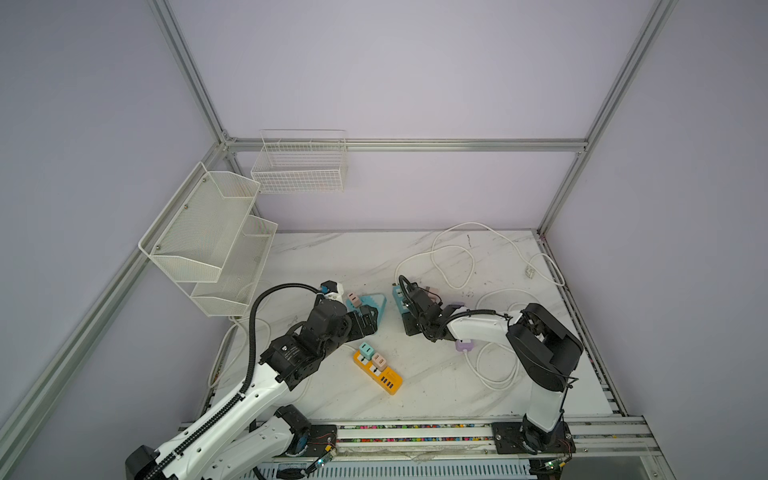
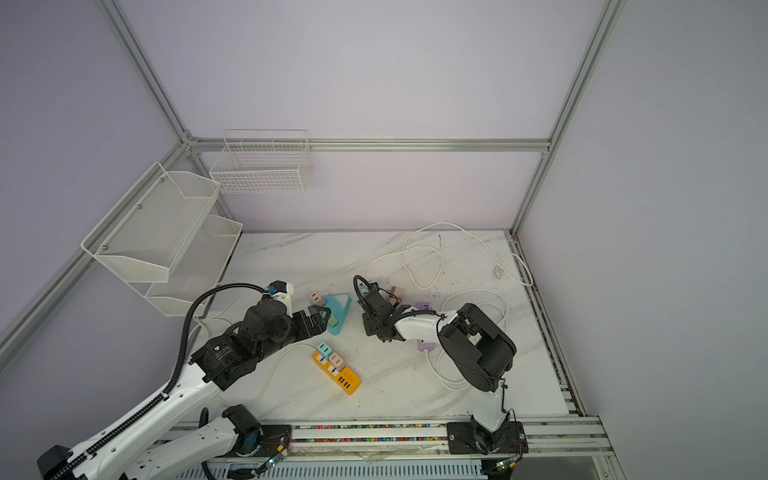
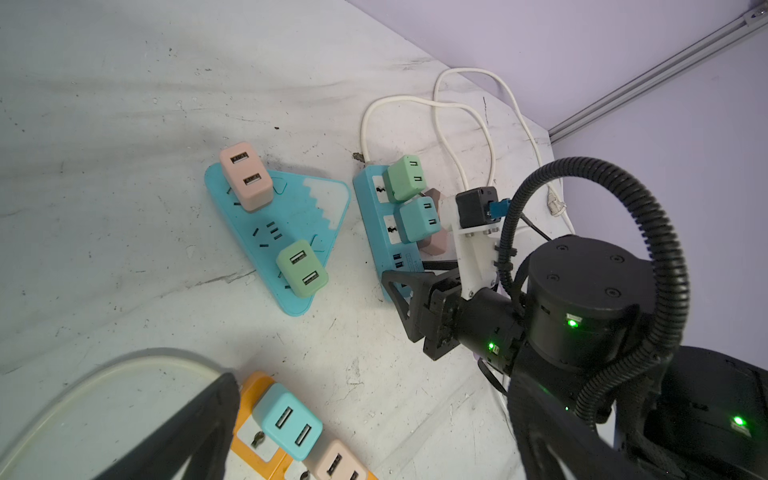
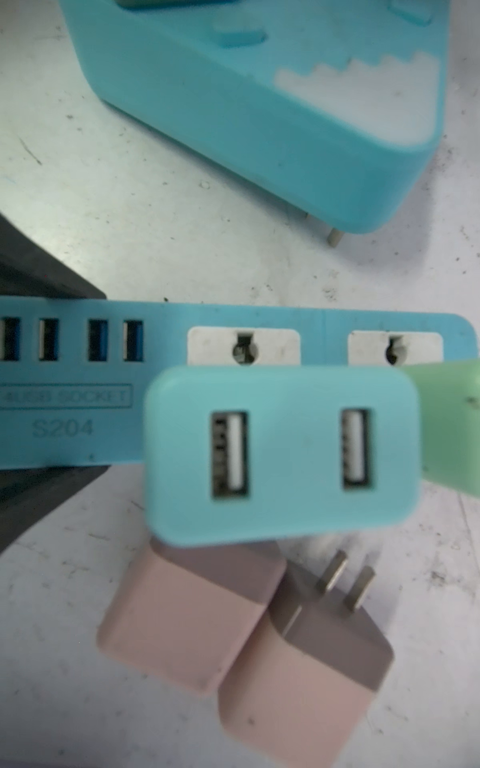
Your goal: Pull the plug off the socket
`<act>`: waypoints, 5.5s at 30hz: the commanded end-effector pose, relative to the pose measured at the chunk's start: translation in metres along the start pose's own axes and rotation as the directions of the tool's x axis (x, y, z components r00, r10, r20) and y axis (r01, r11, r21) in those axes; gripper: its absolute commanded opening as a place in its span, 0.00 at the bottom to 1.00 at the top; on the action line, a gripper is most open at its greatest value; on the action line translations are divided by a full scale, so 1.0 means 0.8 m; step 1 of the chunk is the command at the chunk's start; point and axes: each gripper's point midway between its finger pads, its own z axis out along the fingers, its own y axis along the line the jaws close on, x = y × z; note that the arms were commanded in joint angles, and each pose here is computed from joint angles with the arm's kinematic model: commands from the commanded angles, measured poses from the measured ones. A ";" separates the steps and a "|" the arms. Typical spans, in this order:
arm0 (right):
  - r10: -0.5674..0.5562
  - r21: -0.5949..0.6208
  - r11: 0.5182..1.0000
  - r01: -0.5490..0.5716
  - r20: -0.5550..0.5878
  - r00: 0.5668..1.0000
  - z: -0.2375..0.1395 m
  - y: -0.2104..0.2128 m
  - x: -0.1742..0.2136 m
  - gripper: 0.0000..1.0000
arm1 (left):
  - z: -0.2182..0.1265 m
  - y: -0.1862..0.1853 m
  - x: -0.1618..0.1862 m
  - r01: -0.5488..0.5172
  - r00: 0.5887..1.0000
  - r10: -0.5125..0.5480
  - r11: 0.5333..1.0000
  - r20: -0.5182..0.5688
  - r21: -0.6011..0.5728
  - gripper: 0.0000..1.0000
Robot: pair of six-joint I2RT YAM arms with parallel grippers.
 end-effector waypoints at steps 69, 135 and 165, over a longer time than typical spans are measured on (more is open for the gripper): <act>0.189 0.045 0.981 -0.190 0.018 0.982 -0.143 -0.035 -0.036 0.60 | 0.203 -0.067 0.090 0.180 0.939 -0.113 0.966 -0.323 0.185 0.59; 0.008 0.161 0.987 0.027 -0.211 0.977 -0.030 -0.032 -0.022 0.32 | 0.245 -0.048 0.152 0.177 0.899 -0.108 0.976 -0.424 0.126 0.39; 0.008 0.088 0.996 0.006 -0.152 0.988 -0.049 -0.015 -0.045 0.25 | 0.241 0.022 0.205 0.152 0.872 -0.163 0.987 -0.462 -0.061 0.37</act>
